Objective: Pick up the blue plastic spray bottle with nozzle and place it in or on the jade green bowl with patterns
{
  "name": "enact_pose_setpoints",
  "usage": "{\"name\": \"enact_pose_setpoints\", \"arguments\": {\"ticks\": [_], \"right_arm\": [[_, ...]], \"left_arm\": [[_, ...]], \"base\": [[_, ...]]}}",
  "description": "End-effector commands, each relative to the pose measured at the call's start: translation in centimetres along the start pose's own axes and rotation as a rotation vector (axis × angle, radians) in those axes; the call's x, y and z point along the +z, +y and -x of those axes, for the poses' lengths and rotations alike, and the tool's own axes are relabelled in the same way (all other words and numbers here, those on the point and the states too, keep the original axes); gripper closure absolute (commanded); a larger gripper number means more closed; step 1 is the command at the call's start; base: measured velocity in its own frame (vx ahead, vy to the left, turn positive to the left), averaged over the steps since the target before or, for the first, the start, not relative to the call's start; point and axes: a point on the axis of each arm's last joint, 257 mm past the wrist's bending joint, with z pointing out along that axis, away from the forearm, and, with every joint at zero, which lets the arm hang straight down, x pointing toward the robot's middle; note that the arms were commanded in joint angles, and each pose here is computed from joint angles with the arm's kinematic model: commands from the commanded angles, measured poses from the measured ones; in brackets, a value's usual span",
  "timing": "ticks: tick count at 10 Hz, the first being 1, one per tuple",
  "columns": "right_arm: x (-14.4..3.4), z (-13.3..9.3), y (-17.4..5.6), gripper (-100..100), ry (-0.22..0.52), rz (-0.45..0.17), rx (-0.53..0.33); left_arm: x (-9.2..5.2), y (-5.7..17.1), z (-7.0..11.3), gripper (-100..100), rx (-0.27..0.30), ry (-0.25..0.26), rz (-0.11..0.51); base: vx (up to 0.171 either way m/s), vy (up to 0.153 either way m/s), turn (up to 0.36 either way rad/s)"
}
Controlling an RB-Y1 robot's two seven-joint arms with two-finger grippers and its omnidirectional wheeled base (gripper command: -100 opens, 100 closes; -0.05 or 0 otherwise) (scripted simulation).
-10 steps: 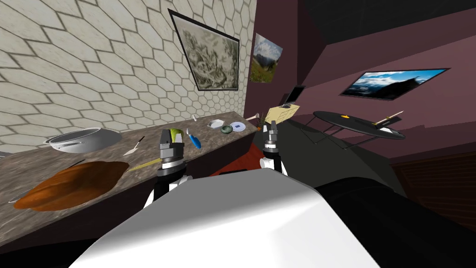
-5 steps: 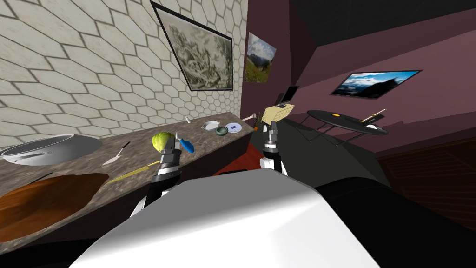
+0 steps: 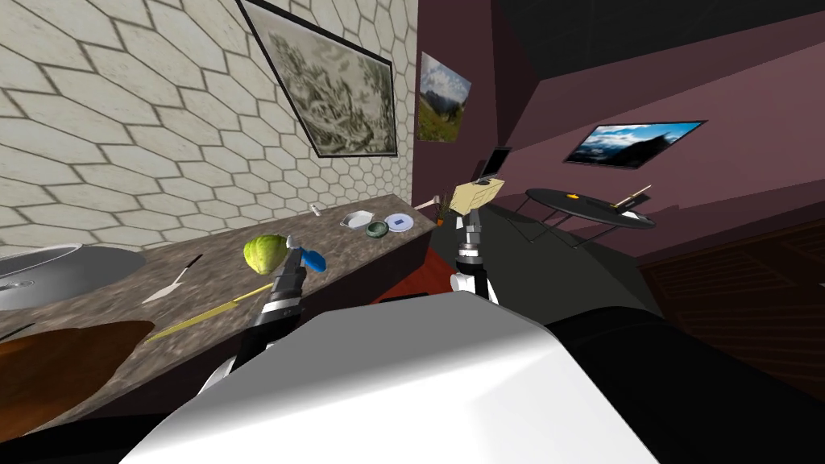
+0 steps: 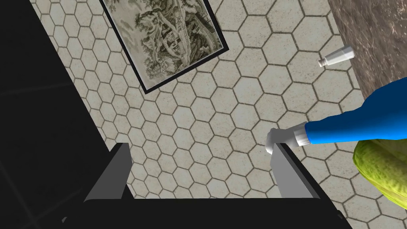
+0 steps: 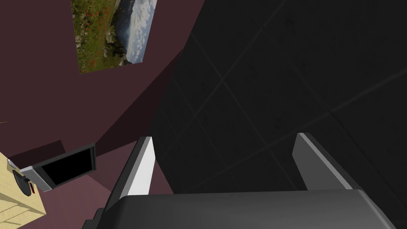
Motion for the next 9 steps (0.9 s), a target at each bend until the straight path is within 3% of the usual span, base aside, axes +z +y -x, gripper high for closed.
{"name": "enact_pose_setpoints", "arguments": {"ticks": [1, 8, 9], "right_arm": [[0.0, 0.0, 0.0, 0, 0.000, 0.000, 0.000], [0.0, 0.0, 0.0, 0, 0.000, 0.000, 0.000], [0.0, 0.0, 0.0, 0, 0.000, 0.000, 0.000]], "left_arm": [[-1.0, 2.1, 0.6, -100, 0.042, 0.017, 0.060], [-5.8, 10.2, 4.0, -100, 0.227, 0.096, 0.313], [-7.4, 12.2, 5.3, -100, 0.287, 0.124, 0.380]], "base": [[0.043, -0.045, -0.093], [0.048, -0.054, -0.079], [0.060, -0.062, -0.144]]}}
